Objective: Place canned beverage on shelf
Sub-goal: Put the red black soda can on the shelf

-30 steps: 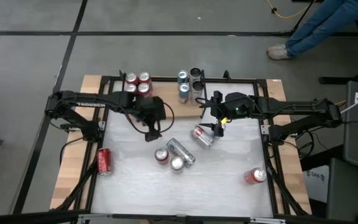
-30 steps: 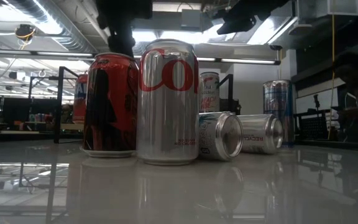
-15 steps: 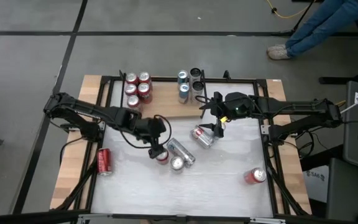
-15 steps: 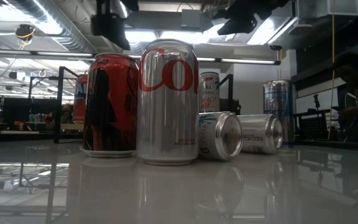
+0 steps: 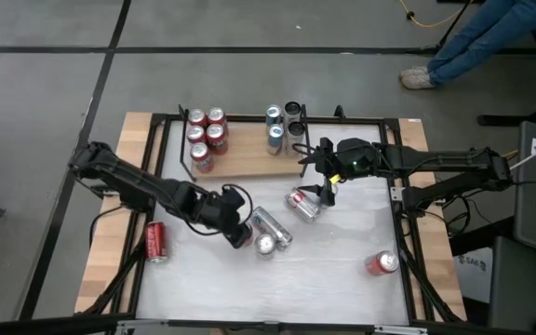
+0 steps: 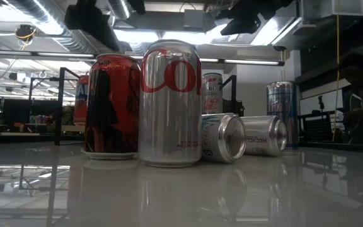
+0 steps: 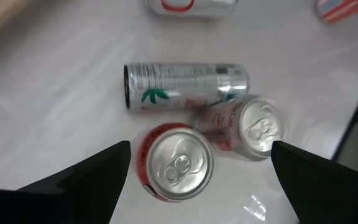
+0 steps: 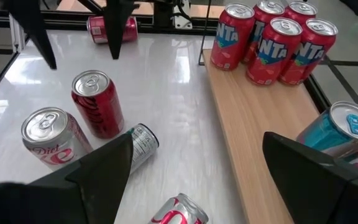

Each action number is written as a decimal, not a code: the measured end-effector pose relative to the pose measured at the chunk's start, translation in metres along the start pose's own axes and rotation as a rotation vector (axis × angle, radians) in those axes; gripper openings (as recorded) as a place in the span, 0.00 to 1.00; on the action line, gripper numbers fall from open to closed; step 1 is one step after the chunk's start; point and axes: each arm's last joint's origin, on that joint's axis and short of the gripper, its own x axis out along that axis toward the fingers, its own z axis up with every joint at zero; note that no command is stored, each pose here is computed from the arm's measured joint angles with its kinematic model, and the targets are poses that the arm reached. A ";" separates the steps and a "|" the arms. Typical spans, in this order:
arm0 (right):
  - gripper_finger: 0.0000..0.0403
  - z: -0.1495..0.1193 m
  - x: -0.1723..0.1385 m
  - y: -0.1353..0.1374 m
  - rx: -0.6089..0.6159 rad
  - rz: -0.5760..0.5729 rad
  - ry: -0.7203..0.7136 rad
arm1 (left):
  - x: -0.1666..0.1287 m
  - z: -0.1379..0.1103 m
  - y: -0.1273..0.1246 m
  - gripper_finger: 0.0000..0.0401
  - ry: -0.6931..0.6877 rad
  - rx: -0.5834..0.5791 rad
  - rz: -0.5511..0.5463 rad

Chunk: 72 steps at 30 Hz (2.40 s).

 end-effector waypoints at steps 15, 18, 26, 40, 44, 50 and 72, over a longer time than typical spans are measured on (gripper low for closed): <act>0.87 0.000 0.000 0.000 0.000 0.000 0.004 | 0.048 -0.020 -0.008 0.95 0.058 0.024 0.127; 0.87 0.000 0.000 0.000 0.000 0.000 0.004 | 0.052 -0.022 -0.008 0.95 0.067 0.031 0.140; 0.87 -0.001 0.000 0.000 0.000 0.000 0.007 | 0.062 -0.025 -0.008 0.95 0.082 0.057 0.166; 0.87 -0.001 0.000 0.000 0.000 0.000 0.007 | 0.062 -0.023 -0.008 0.70 0.095 0.225 0.157; 0.87 -0.001 0.000 0.000 -0.001 0.000 0.007 | 0.063 -0.020 -0.006 0.69 0.105 0.329 0.155; 0.87 -0.001 0.000 0.000 -0.001 0.000 0.007 | 0.065 -0.010 -0.001 0.70 0.161 0.466 0.111; 0.87 -0.001 0.000 0.000 0.000 0.000 0.008 | 0.068 -0.003 -0.002 0.70 0.316 1.086 -0.248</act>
